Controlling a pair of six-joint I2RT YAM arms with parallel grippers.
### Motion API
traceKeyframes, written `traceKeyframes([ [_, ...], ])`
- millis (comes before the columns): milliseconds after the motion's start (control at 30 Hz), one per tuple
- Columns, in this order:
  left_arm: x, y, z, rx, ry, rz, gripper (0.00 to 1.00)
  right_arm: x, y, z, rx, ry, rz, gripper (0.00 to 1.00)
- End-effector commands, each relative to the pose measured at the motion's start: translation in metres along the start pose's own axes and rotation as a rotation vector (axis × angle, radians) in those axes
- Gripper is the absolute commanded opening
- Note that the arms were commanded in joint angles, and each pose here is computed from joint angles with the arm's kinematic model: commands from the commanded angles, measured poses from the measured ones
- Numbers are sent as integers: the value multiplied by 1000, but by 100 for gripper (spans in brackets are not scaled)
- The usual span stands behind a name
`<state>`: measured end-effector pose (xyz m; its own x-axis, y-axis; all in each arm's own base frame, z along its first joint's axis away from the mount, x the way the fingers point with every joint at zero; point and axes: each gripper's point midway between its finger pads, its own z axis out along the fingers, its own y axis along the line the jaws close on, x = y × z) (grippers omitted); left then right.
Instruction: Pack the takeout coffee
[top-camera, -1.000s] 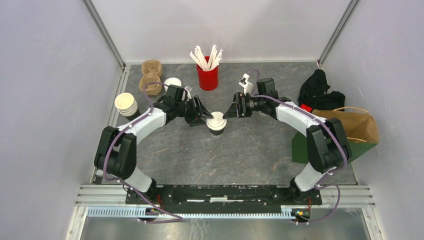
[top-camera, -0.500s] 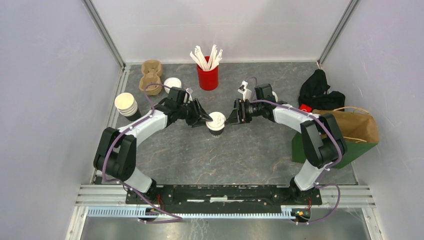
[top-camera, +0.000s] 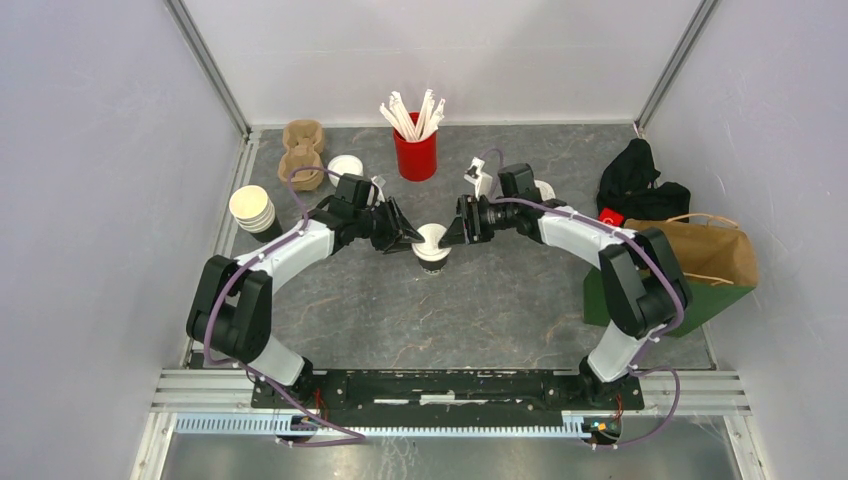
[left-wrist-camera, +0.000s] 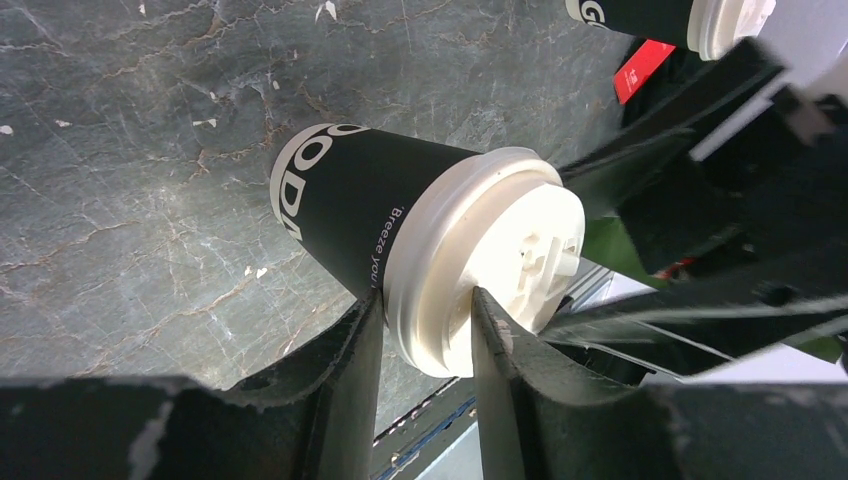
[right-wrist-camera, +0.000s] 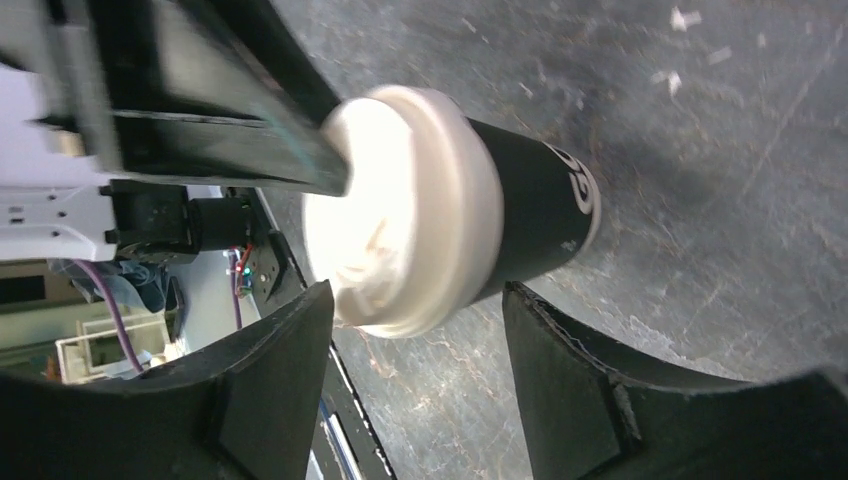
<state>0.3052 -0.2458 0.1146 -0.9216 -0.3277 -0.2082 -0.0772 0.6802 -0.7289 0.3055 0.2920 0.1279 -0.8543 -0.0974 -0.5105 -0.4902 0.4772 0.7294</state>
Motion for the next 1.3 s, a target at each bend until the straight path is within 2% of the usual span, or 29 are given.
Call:
traceKeyframes([
  [0,5,25,1,-95,-10,-16,42,32,-45,11,112,59,22,67],
  [133,2,14,-3,-54,-18,0,45,17,-29,6,75,32,5,65],
  [200,0,1,-7,-10,-25,11,51,1,-10,1,36,4,-12,68],
  [333,-9,-18,-22,50,-46,1,71,-15,8,-15,24,-19,-31,79],
  [400,-15,-21,-31,58,-68,-7,76,-19,9,-26,33,-40,-22,82],
  [500,-21,-20,-42,63,-94,-28,78,-21,6,-38,37,-68,7,83],
  [567,-21,-17,-41,63,-90,-45,76,-19,6,-38,31,-70,21,81],
  [700,-16,-7,-31,40,-52,-87,51,-17,2,-32,17,-68,61,64],
  [767,-14,-5,-28,38,-40,-98,45,-18,0,-29,10,-67,76,57],
  [867,-11,-1,-23,26,-6,-116,39,-11,-3,-21,-6,-42,93,53],
  [967,-9,1,-21,28,4,-121,35,-2,-6,-14,-17,-19,107,53],
  [1267,-4,5,-16,30,24,-129,33,5,-5,-5,-45,2,126,49],
])
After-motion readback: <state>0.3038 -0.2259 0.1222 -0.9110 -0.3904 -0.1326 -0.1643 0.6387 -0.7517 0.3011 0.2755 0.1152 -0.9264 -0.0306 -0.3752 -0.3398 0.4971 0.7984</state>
